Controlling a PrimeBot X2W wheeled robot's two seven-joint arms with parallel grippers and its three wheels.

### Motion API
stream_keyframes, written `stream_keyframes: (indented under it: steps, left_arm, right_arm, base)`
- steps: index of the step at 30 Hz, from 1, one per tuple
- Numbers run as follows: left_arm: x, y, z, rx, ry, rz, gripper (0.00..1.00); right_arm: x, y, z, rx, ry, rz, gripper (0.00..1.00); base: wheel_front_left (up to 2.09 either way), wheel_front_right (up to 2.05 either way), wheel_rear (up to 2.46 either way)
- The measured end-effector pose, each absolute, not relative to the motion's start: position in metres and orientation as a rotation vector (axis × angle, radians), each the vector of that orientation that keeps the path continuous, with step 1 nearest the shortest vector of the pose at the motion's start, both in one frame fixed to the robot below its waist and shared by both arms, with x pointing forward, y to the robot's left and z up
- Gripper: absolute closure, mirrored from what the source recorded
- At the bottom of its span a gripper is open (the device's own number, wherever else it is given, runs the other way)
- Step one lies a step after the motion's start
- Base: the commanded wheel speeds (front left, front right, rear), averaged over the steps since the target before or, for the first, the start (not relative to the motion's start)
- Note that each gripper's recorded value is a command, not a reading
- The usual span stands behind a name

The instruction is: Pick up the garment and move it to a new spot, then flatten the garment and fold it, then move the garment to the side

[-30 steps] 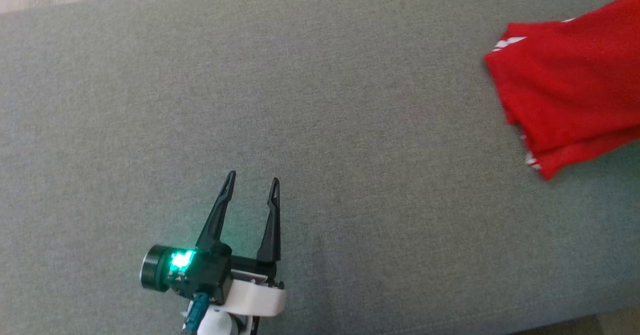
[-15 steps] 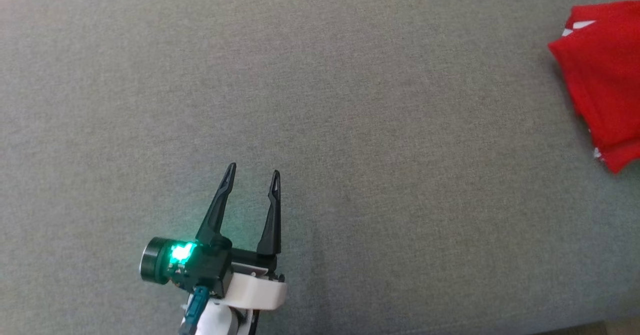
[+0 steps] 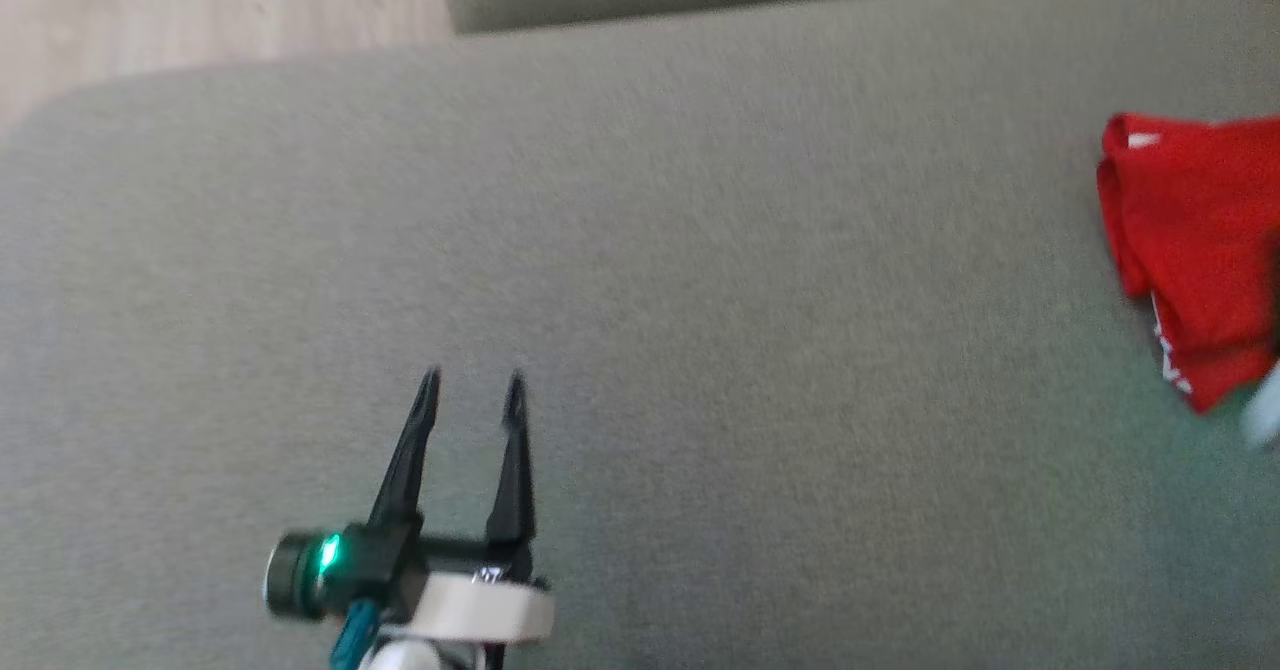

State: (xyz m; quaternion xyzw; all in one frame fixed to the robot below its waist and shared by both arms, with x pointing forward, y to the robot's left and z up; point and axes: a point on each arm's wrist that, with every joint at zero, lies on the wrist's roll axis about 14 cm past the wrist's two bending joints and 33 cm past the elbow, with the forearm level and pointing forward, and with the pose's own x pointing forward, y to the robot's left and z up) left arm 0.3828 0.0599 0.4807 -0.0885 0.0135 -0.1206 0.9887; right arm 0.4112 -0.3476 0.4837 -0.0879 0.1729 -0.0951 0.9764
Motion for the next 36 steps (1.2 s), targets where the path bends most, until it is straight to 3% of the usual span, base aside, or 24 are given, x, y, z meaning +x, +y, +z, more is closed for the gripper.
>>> stream_keyframes:
  steps: [9,15,20,36]
  left_arm:
    - [0.336,0.109,0.493,-0.166,-0.012,-0.091,0.0]
    - [0.318,0.132,0.507,-0.158,-0.076,-0.046,0.0]
    - [0.303,0.145,0.504,-0.147,-0.079,-0.015,0.0]
    - [0.297,0.136,0.488,-0.106,-0.037,-0.065,0.0]
  right_arm:
    - [0.351,-0.204,0.454,0.163,0.177,0.059,0.0]
    - [0.336,-0.145,0.452,0.198,0.114,0.184,0.0]
    - [0.337,-0.133,0.479,0.152,0.02,0.208,0.0]
    - [0.315,-0.141,0.472,0.145,0.03,0.164,0.0]
  base:
    - [0.0,0.0,0.0]
    - [0.0,0.0,0.0]
    - [0.0,0.0,0.0]
    - [0.0,0.0,0.0]
